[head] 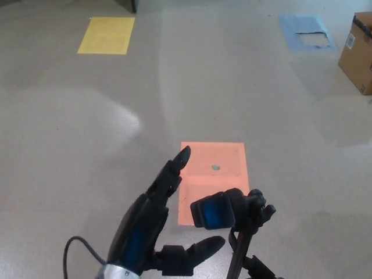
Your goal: A phone stand is kept on the floor and the robot uses both its hands to grab it and uses its left hand to extend the phone stand by pulling it upwards
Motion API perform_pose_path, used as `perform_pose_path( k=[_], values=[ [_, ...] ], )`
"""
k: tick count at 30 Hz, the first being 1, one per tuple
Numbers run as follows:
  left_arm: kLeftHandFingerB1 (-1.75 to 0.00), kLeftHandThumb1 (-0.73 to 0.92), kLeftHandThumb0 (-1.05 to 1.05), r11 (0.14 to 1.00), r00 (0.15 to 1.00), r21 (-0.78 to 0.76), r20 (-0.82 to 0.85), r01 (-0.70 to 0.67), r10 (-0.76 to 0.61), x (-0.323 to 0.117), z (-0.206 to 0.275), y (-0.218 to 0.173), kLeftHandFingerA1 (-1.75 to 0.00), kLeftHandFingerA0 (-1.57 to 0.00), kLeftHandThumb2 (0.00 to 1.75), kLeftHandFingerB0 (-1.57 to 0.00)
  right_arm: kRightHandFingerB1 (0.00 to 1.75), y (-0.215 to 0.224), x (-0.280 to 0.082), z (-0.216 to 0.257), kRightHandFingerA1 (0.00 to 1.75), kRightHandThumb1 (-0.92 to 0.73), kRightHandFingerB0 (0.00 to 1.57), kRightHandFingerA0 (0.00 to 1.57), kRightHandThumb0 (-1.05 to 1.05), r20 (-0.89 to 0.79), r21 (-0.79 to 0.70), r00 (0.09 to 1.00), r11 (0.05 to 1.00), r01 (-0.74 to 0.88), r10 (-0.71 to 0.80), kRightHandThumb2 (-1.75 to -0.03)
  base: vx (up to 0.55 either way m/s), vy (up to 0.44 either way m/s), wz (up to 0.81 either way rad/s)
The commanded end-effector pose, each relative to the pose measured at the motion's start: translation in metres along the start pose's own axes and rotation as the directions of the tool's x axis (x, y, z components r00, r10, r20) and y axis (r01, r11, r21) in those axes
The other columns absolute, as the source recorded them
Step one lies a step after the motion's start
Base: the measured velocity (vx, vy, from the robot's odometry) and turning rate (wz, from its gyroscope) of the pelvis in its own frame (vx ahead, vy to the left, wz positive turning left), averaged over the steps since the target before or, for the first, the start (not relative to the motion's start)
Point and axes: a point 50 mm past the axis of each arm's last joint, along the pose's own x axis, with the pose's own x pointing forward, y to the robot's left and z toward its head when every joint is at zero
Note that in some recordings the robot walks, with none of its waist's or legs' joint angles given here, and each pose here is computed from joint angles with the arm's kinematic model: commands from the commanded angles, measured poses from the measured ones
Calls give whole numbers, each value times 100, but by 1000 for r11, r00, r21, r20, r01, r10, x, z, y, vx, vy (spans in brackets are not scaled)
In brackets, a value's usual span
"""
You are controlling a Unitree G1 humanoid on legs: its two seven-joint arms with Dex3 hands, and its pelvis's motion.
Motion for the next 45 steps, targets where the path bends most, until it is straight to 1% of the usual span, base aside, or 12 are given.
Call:
perform_pose_path(
  k=[1, 15, 19, 20, 23, 24, 29, 31, 37, 42, 44, 45],
  values=[
    [-14, 41, -68, 999, 994, 36, 106, -14, 10, -5, 13, -3, -28, -7, 80, 0, 43, -1, -3, -6, 69, -65, 0, 6, -79, -28, 24, 999, 1000, 20, -19, -59, 0, 0, 0],
    [-15, 40, -67, 989, 984, -72, 133, 127, -117, -25, 26, -34, -41, -2, 82, 0, 54, -8, 5, -5, 55, -42, 0, 1, -40, 1, 5, 1000, 1000, 23, -23, -100, 0, 0, 0],
    [-11, 43, -71, 987, 984, -79, 123, 138, -127, -24, 26, -35, -36, -6, 81, -5, 40, -11, 7, -4, 75, -66, 0, 0, -68, -4, -18, 1000, 999, 30, -30, -62, 0, 0, 0],
    [-24, 42, -68, 989, 986, -77, 117, 129, -119, -21, 23, -36, -47, -9, 78, -5, 52, -18, 8, -2, 57, -48, 0, 4, -38, 21, -35, 999, 998, 43, -43, -104, 0, 0, 0],
    [-24, 42, -68, 989, 987, -77, 115, 125, -116, -19, 22, -36, -47, -9, 78, -5, 52, -21, 9, -1, 57, -48, 0, 4, -38, 32, -42, 998, 998, 49, -48, -104, 0, 0, 0],
    [-40, 66, -37, 993, 991, -90, 121, 72, -61, -10, 21, -33, -44, -47, 60, -44, 45, -29, 14, 1, 64, -53, 3, 19, -76, 26, -13, 997, 997, 74, -74, -89, 0, 0, 0],
    [-44, 68, -32, 988, 989, -152, 138, -34, 56, 10, 19, -27, -47, -54, 60, -51, 40, -42, 25, 9, 64, -51, 3, 22, -74, 15, 59, 993, 991, 120, -121, -88, 0, 0, 0],
    [-130, 87, -38, 985, 984, -148, 140, -92, 113, 29, 21, -18, -143, -66, 68, -52, 37, -53, 33, 19, 65, -69, 7, 16, -69, 44, 46, 983, 983, 176, -178, -61, 0, 0, 0],
    [-155, 84, -38, 986, 978, -137, 173, -97, 120, 36, 28, -11, -175, -81, 65, -61, 46, -58, 39, 25, 63, -58, 6, 26, -67, 50, 110, 976, 972, 207, -213, -93, 0, 0, 0],
    [-158, 82, -42, 981, 981, -170, 152, -90, 116, 32, 24, -10, -174, -79, 67, -66, 48, -49, 35, 22, 74, -79, 31, 38, -58, 35, 135, 972, 965, 224, -231, -63, 0, 0, 0],
    [-159, 82, -41, 977, 983, -193, 142, -86, 115, 30, 21, -11, -174, -79, 67, -65, 59, -45, 33, 18, 86, -79, 42, 46, -55, 23, 137, 970, 962, 237, -242, -63, 0, 0, 0],
    [-160, 82, -41, 976, 985, -203, 135, -82, 110, 29, 20, -12, -174, -78, 66, -64, 150, -41, 31, 15, 162, -72, 58, 68, -56, 11, 183, 964, 948, 261, -267, -64, 0, 0, 0]
  ],
)
